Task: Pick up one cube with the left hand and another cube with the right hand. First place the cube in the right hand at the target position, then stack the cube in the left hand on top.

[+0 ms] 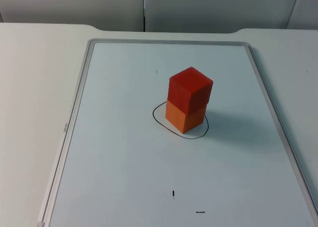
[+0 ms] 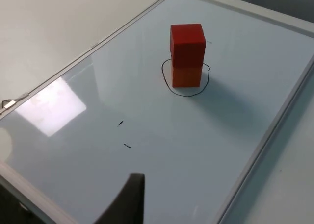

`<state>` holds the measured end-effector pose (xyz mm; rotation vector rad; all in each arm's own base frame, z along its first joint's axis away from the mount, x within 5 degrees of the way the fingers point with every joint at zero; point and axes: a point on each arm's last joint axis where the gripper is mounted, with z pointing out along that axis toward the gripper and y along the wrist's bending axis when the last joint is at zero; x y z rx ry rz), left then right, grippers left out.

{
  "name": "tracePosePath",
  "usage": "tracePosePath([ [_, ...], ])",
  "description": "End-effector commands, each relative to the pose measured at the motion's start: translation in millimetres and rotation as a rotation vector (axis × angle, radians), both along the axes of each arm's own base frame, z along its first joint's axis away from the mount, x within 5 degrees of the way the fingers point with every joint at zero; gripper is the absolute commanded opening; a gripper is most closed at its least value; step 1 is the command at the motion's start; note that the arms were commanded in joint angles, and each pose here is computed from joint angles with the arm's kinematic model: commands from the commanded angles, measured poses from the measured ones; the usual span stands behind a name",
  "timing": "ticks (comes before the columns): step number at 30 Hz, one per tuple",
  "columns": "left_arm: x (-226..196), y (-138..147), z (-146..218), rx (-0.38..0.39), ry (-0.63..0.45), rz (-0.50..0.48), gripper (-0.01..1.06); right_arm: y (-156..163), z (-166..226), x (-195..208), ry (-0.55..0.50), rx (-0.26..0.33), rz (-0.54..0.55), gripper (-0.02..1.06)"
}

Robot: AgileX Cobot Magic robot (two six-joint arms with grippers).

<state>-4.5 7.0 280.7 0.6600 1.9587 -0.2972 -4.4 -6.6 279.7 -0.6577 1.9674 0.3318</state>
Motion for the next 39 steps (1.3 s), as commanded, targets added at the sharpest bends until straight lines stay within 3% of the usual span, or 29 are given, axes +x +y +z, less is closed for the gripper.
tracePosePath([
  [1, 0.3, -0.8, -1.2, -0.011, -0.001, -0.008, 1.05, 0.6, -1.7, 0.8, -0.006, -0.001, 0.001, 1.04],
  [23, 0.3, -0.8, -1.2, -0.011, -0.001, -0.008, 1.05, 1.0, -1.2, 0.2, -0.005, 0.004, -0.023, 1.04],
  [39, 0.3, -0.8, -1.2, -0.011, -0.001, -0.008, 1.05, 4.1, -1.2, -2.1, -0.006, 0.003, -0.577, 1.04],
])
